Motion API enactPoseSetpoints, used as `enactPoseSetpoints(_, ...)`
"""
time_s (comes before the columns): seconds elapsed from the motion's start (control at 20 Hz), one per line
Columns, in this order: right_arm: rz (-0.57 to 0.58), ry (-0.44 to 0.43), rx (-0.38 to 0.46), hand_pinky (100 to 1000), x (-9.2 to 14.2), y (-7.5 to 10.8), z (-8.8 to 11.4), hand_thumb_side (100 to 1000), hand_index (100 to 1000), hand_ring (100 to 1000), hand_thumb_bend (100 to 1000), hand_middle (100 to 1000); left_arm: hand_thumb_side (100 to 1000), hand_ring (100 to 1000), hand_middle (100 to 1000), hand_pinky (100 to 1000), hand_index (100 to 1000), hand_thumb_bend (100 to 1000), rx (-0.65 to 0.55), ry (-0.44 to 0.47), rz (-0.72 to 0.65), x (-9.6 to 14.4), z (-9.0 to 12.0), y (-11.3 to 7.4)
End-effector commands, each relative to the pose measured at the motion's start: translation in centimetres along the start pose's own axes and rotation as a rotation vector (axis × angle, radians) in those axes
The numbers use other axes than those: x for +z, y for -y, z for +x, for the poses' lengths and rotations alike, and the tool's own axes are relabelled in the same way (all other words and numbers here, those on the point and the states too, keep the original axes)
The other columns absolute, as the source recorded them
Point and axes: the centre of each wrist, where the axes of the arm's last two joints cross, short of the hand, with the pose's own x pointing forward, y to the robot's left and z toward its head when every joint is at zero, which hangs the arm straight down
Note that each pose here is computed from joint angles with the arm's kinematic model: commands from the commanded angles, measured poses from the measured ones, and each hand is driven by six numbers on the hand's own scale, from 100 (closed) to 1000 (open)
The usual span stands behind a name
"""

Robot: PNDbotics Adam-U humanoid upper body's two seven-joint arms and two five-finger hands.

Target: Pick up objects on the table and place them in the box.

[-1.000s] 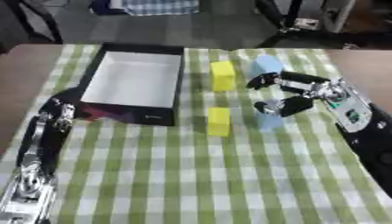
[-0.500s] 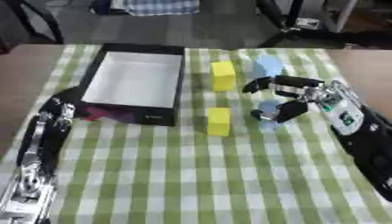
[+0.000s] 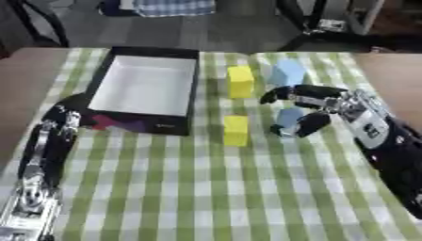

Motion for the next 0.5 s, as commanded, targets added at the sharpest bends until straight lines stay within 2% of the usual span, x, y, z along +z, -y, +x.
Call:
enactPoseSetpoints(0.05,-0.017,0.002,0.049,926,0.37,1.31,0.23,559,941,907,273,927,754,566,572,788,838,112,-0.003,0.027,-0.004,-0.43,0.68,-0.13)
enactPoseSetpoints(0.5,-0.014,-0.017,0.070,926,1.19,1.05,-0.01,562,942,909,282,928,754,566,573,789,838,113,-0.005,0.027,-0.002,-0.40,0.66,-0.21)
